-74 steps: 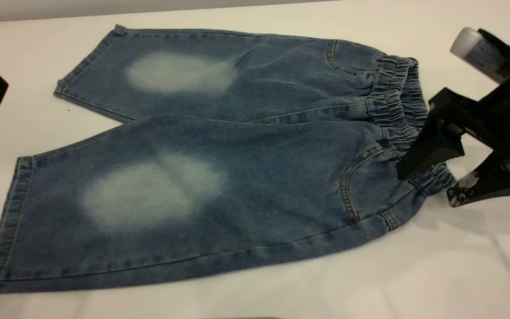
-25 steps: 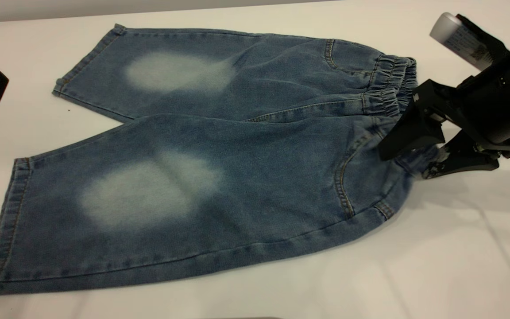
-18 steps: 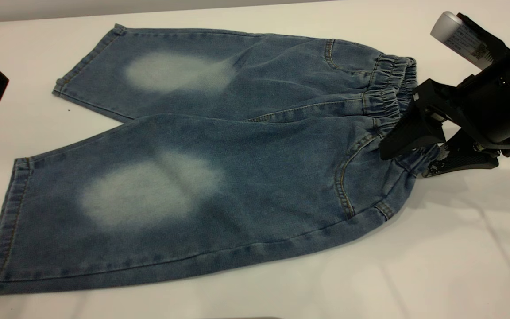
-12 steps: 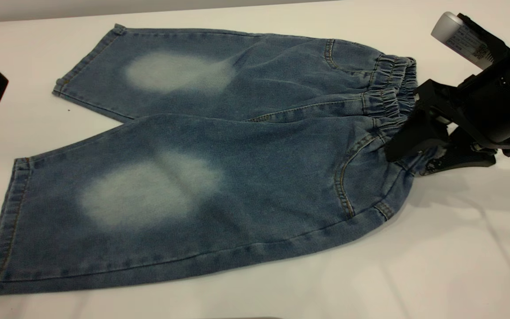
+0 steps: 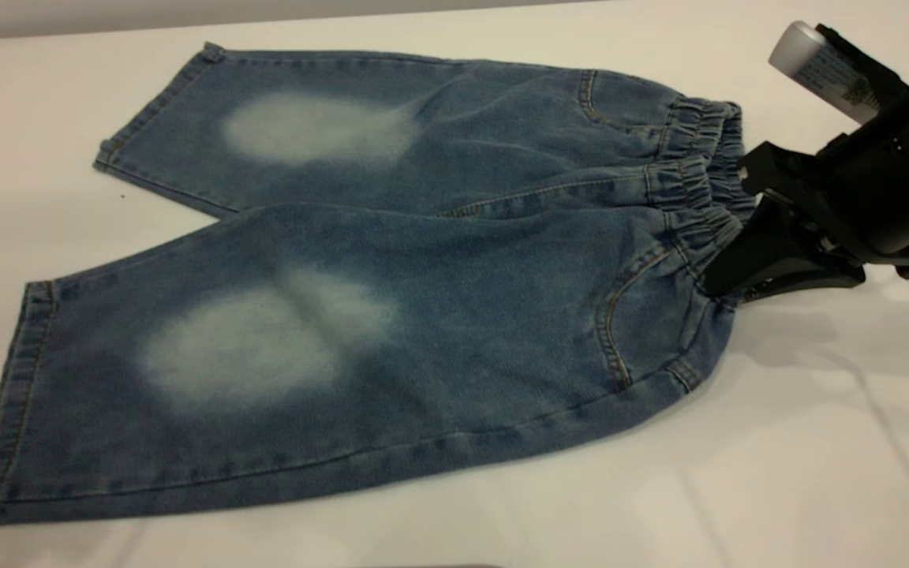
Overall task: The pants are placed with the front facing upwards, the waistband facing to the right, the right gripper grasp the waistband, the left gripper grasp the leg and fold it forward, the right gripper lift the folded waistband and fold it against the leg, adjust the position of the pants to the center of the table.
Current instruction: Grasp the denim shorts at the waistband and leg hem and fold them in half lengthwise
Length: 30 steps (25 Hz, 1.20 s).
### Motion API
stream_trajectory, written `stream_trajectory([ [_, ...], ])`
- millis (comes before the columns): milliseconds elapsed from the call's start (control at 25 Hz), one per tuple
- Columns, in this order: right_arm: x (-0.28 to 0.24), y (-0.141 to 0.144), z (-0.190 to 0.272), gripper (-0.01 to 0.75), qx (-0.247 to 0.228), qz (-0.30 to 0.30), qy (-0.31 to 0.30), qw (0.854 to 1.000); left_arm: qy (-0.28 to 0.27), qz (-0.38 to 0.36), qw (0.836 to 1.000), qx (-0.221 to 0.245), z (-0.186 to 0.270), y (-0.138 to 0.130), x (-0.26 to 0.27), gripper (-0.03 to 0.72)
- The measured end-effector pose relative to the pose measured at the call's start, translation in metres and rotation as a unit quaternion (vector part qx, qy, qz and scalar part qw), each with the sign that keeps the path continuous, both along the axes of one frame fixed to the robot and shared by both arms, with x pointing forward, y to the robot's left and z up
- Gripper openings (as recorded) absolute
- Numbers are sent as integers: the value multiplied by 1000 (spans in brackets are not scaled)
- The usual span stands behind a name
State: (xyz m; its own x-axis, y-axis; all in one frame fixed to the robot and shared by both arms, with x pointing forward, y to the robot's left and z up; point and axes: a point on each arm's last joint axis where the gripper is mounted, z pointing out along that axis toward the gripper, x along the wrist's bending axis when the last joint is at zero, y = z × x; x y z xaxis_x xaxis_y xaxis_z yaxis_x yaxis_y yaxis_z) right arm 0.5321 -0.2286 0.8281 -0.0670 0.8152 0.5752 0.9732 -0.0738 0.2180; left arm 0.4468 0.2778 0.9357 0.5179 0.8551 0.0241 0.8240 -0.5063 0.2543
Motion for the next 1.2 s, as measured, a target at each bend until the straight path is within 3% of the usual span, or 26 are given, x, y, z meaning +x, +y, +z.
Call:
stream_trajectory([
  [320,1,0,0,38,1,-1,-4,1000,36,-64,997,38,-38,5,-11,464],
  [1200,2,1,1,53,4,1,-12,1000,72,-91,992,57,-106,7,1,464],
])
